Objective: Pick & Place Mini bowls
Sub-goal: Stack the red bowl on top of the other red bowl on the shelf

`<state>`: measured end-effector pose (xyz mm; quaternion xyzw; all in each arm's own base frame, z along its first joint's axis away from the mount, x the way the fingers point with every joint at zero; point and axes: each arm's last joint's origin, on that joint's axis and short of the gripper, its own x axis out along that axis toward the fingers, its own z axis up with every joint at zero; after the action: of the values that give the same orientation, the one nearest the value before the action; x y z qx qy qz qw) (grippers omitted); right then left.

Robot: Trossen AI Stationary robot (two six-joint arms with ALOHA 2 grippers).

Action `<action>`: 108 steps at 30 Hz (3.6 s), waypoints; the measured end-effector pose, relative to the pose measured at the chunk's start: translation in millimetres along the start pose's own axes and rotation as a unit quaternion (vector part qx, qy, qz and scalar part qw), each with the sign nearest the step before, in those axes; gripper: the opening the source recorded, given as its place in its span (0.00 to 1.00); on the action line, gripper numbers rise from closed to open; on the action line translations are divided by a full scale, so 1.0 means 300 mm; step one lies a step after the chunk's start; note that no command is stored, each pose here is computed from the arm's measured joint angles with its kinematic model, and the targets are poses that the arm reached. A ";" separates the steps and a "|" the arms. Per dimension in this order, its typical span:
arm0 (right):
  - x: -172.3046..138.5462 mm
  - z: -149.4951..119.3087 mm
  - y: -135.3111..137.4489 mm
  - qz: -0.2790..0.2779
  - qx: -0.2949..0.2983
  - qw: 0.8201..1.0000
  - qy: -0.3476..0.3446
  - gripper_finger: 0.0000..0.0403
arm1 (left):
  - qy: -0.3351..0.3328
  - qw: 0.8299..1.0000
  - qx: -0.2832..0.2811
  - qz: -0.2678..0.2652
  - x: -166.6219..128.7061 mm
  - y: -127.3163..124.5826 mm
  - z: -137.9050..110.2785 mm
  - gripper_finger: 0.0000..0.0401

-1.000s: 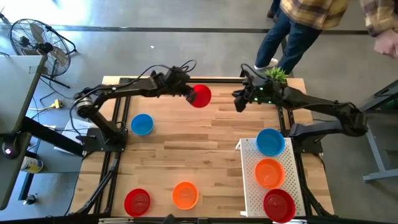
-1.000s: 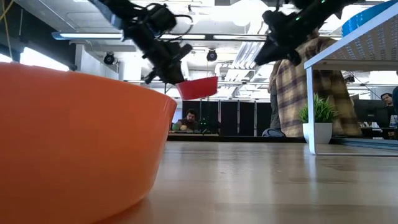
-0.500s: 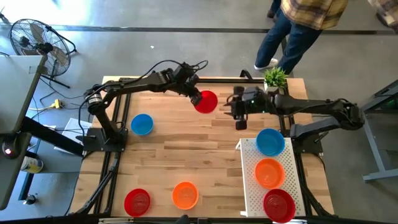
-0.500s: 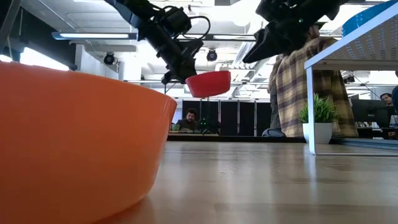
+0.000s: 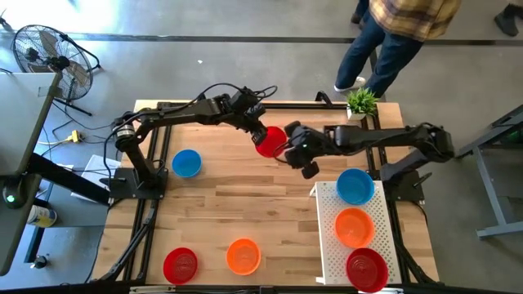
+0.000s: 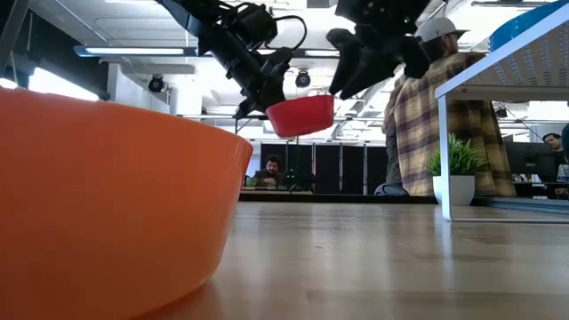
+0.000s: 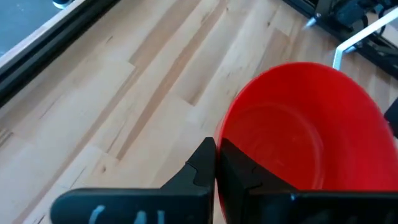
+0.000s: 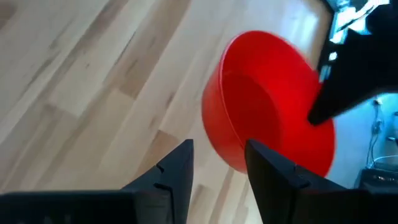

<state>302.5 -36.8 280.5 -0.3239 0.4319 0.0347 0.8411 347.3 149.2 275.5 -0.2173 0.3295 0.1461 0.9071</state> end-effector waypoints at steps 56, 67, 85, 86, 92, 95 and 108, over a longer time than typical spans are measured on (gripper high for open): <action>0.035 0.044 -0.016 0.055 0.008 0.998 0.038 0.00 | -0.118 0.986 0.118 -0.017 -0.155 -0.070 0.021 0.35; -0.108 0.032 -0.010 0.059 0.090 0.994 0.033 0.00 | -0.223 0.968 0.112 -0.026 -0.168 -0.042 -0.200 0.08; -0.504 0.264 0.094 0.199 0.367 0.909 -0.010 0.00 | -0.284 0.952 0.111 0.008 -0.183 -0.046 -0.395 0.00; -0.522 0.275 0.110 0.212 0.377 0.902 -0.011 0.00 | -0.282 0.953 0.113 0.010 -0.180 -0.048 -0.399 0.00; -0.614 0.319 0.206 0.269 0.443 0.855 0.004 0.00 | -0.297 0.945 0.135 0.021 -0.184 -0.078 -0.401 0.00; -0.661 0.337 0.256 0.292 0.468 0.834 0.010 0.00 | -0.307 0.941 0.140 0.019 -0.188 -0.086 -0.397 0.00; -0.827 0.349 0.457 0.306 0.569 0.761 0.053 0.00 | -0.355 0.922 0.153 0.015 -0.208 -0.094 -0.372 0.00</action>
<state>174.7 186.3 439.4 0.3625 0.4919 0.0209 0.7913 252.9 62.5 248.4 -0.0053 0.0076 0.1748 0.9846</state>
